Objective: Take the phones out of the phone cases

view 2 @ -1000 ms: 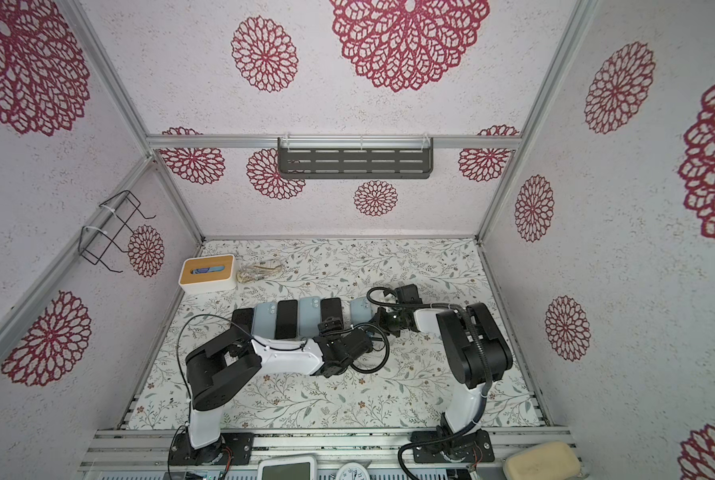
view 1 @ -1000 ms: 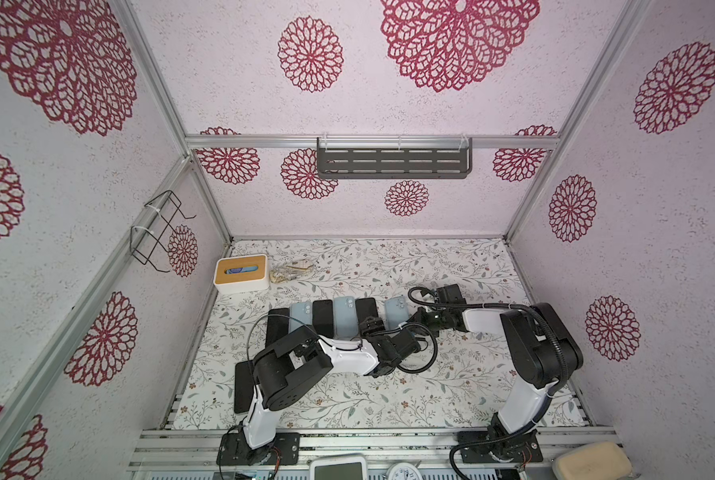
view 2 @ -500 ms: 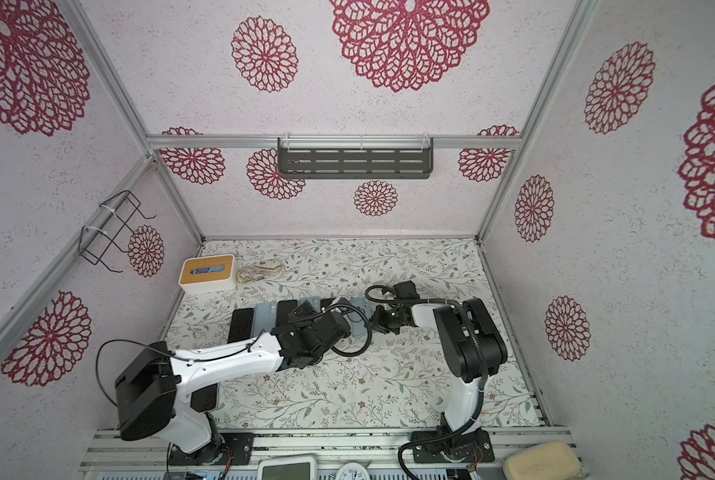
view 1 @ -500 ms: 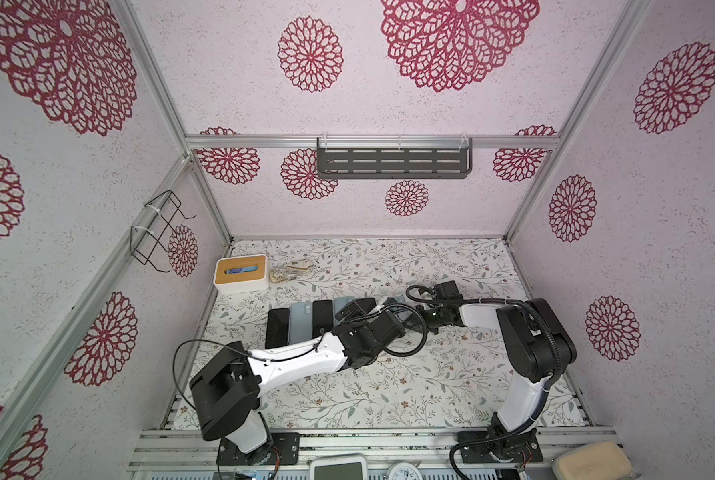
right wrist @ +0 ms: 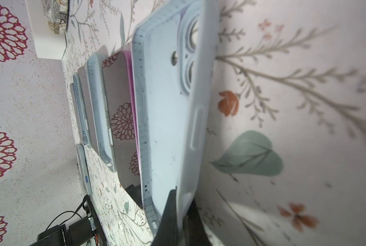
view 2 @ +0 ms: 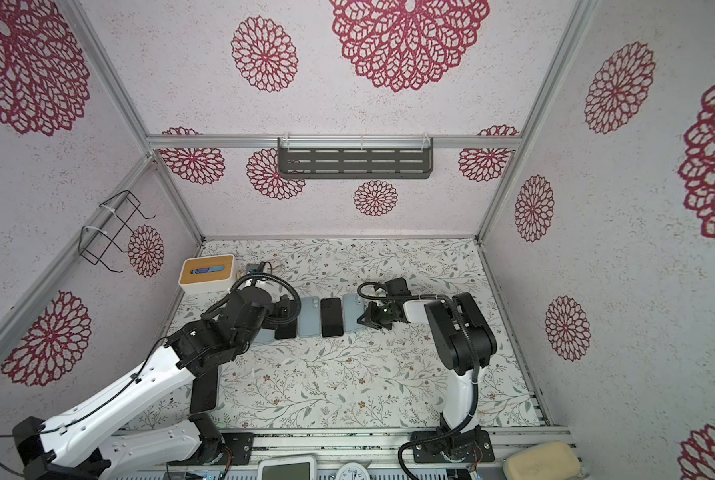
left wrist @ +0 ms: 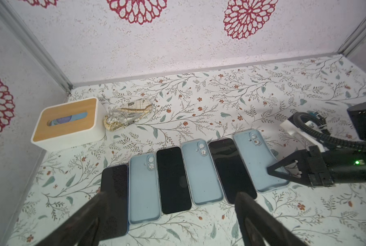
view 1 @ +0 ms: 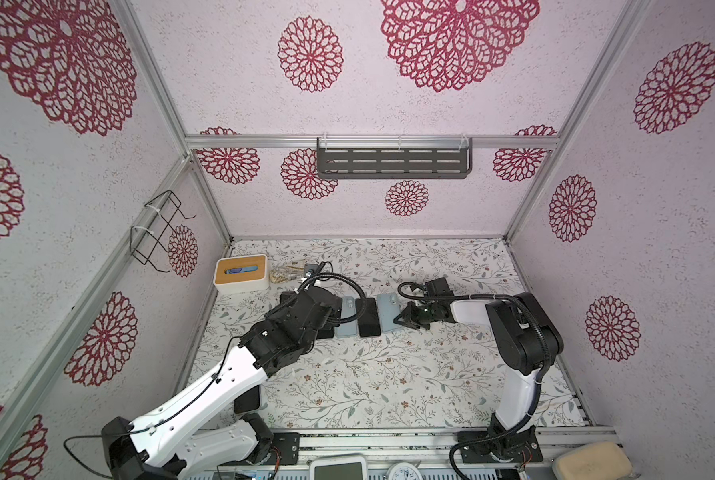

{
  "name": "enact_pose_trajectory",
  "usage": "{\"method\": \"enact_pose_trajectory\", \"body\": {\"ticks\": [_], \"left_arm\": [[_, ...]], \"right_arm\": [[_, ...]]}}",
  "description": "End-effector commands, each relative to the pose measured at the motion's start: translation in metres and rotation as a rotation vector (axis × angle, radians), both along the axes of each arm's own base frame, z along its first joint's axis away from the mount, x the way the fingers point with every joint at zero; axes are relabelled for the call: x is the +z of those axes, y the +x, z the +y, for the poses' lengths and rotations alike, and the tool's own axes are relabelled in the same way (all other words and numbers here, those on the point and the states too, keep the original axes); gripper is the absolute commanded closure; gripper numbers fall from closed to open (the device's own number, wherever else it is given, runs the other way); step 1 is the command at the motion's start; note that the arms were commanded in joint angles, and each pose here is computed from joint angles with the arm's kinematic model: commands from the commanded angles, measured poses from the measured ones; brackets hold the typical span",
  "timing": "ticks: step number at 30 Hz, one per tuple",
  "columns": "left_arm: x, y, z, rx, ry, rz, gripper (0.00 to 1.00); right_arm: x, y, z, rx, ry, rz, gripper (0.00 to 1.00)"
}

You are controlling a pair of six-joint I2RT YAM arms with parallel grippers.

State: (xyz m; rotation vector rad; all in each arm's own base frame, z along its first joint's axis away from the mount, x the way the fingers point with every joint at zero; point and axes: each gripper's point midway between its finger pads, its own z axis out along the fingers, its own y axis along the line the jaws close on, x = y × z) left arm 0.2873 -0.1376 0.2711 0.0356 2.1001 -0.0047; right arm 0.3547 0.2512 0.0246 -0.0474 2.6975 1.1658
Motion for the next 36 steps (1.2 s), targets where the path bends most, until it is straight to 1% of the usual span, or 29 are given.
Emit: {"method": "enact_pose_trajectory", "body": {"ticks": [1, 3, 4, 6, 8, 10, 11, 12, 13, 16, 18, 23, 26, 28, 31, 33, 34, 35, 36], "left_arm": [[-0.015, -0.013, 0.014, 0.06, -0.067, 0.096, 0.03], [-0.019, -0.016, 0.021, 0.092, -0.096, 0.134, 0.03], [-0.021, -0.017, 0.023, 0.103, -0.112, 0.147, 0.03], [-0.025, -0.019, 0.031, 0.14, -0.144, 0.172, 0.03], [-0.028, -0.022, 0.039, 0.181, -0.176, 0.19, 0.03], [-0.035, -0.026, 0.049, 0.231, -0.221, 0.225, 0.03], [-0.038, -0.028, 0.052, 0.249, -0.255, 0.242, 0.03], [-0.041, -0.029, 0.056, 0.268, -0.282, 0.258, 0.03], [-0.043, -0.031, 0.061, 0.292, -0.302, 0.267, 0.03], [-0.052, -0.039, 0.081, 0.384, -0.31, 0.31, 0.03], [-0.059, -0.047, 0.1, 0.467, -0.28, 0.336, 0.03], [-0.069, -0.06, 0.133, 0.595, -0.265, 0.349, 0.03], [-0.076, -0.073, 0.157, 0.696, -0.249, 0.365, 0.03], [-0.08, -0.081, 0.168, 0.746, -0.24, 0.381, 0.03], [-0.092, -0.094, 0.178, 0.829, -0.256, 0.423, 0.03], [-0.103, -0.101, 0.18, 0.873, -0.286, 0.452, 0.03], [-0.106, -0.106, 0.183, 0.902, -0.28, 0.457, 0.03], [-0.107, -0.107, 0.184, 0.916, -0.281, 0.461, 0.03], [-0.109, -0.104, 0.18, 0.894, -0.286, 0.469, 0.03]], "right_arm": [[-0.003, -0.002, 0.004, 0.005, -0.033, 0.01, 0.96], [-0.002, -0.002, 0.004, 0.015, -0.042, 0.004, 0.93], [-0.002, -0.002, 0.004, 0.019, -0.044, 0.007, 0.89], [-0.002, -0.004, 0.005, 0.031, -0.049, 0.011, 0.75], [0.0, -0.006, 0.003, 0.041, -0.062, 0.006, 0.64], [0.002, -0.006, -0.003, 0.039, -0.095, -0.013, 0.5], [0.003, -0.007, -0.005, 0.042, -0.108, -0.021, 0.38], [0.005, -0.007, -0.008, 0.047, -0.126, -0.027, 0.3], [0.006, -0.007, -0.011, 0.048, -0.144, -0.036, 0.23], [0.009, -0.008, -0.025, 0.047, -0.23, -0.061, 0.12], [0.014, -0.01, -0.032, 0.048, -0.27, -0.08, 0.09], [0.021, -0.019, -0.046, 0.068, -0.345, -0.102, 0.02], [0.031, -0.022, -0.059, 0.054, -0.406, -0.141, 0.01], [0.042, -0.023, -0.064, 0.041, -0.416, -0.169, 0.01], [0.056, -0.023, -0.065, 0.021, -0.401, -0.206, 0.01], [0.067, -0.021, -0.061, 0.004, -0.365, -0.227, 0.01], [0.072, -0.021, -0.058, -0.002, -0.34, -0.237, 0.01], [0.078, -0.019, -0.053, -0.009, -0.305, -0.249, 0.01], [0.083, -0.017, -0.05, -0.017, -0.278, -0.26, 0.01]]}}
